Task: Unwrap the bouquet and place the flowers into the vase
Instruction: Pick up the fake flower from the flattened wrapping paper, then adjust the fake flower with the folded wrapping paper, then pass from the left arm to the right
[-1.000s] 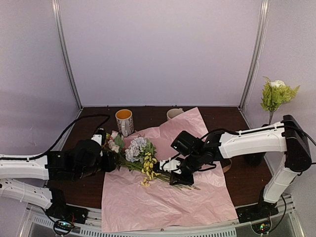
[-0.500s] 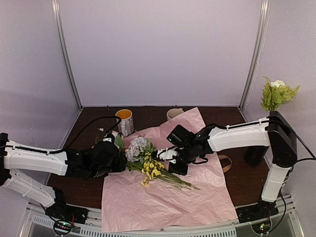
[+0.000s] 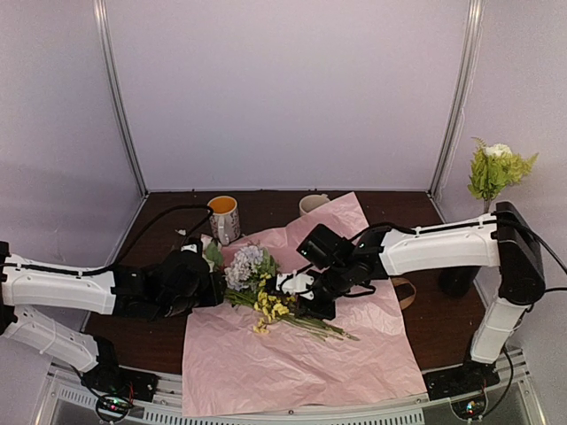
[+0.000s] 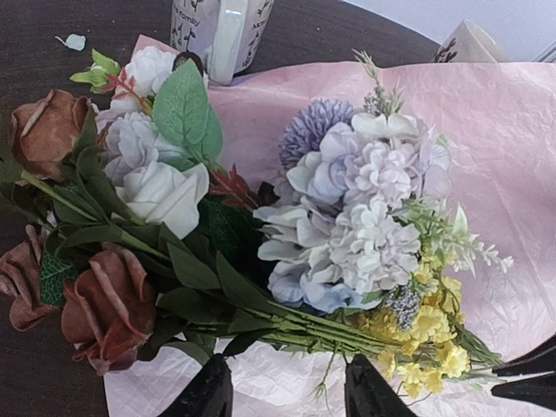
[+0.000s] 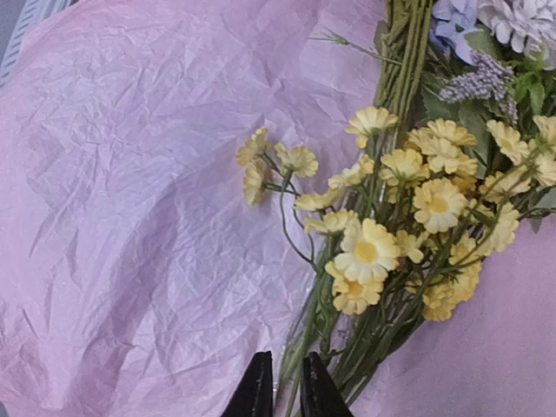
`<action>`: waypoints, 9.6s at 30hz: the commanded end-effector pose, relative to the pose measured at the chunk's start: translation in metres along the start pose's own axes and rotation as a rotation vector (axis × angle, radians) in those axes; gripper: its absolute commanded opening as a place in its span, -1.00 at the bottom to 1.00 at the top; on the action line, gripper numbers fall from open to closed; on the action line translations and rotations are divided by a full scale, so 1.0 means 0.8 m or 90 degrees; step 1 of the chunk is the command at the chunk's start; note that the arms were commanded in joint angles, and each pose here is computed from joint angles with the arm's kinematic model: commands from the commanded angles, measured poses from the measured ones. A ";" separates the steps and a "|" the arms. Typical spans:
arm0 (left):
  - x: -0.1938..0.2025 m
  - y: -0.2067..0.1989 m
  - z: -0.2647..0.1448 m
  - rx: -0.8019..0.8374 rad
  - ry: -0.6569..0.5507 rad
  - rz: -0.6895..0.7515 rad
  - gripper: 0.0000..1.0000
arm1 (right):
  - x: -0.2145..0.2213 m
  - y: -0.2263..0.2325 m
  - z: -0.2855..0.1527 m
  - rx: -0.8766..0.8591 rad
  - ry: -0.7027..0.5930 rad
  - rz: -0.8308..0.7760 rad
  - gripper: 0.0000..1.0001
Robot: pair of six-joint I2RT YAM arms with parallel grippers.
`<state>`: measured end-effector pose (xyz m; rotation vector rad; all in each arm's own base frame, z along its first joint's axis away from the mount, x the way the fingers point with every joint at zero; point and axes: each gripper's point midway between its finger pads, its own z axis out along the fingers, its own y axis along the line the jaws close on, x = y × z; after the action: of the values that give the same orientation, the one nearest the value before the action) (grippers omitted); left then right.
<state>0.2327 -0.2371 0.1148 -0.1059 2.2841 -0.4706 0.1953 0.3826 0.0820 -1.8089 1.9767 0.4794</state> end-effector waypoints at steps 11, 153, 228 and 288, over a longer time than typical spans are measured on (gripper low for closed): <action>-0.007 0.015 -0.009 -0.010 -0.022 -0.015 -0.07 | -0.004 -0.063 0.047 0.013 0.044 0.095 -0.84; -0.093 -0.127 -0.099 0.377 -0.275 0.033 -0.05 | -0.174 0.032 -0.090 -0.279 -0.288 0.194 -1.00; -0.088 -0.089 0.043 0.213 -0.387 -0.121 -0.77 | -0.250 0.076 -0.408 -0.302 -0.522 -0.011 -1.00; -0.203 -0.257 -0.142 0.518 -0.377 0.040 0.37 | -0.180 -0.054 -0.276 -0.164 -0.456 0.212 -1.00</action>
<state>0.2566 -0.3523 0.3152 0.2328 1.6086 -0.9591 0.2339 0.3912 0.3281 -1.1875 1.8015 1.3188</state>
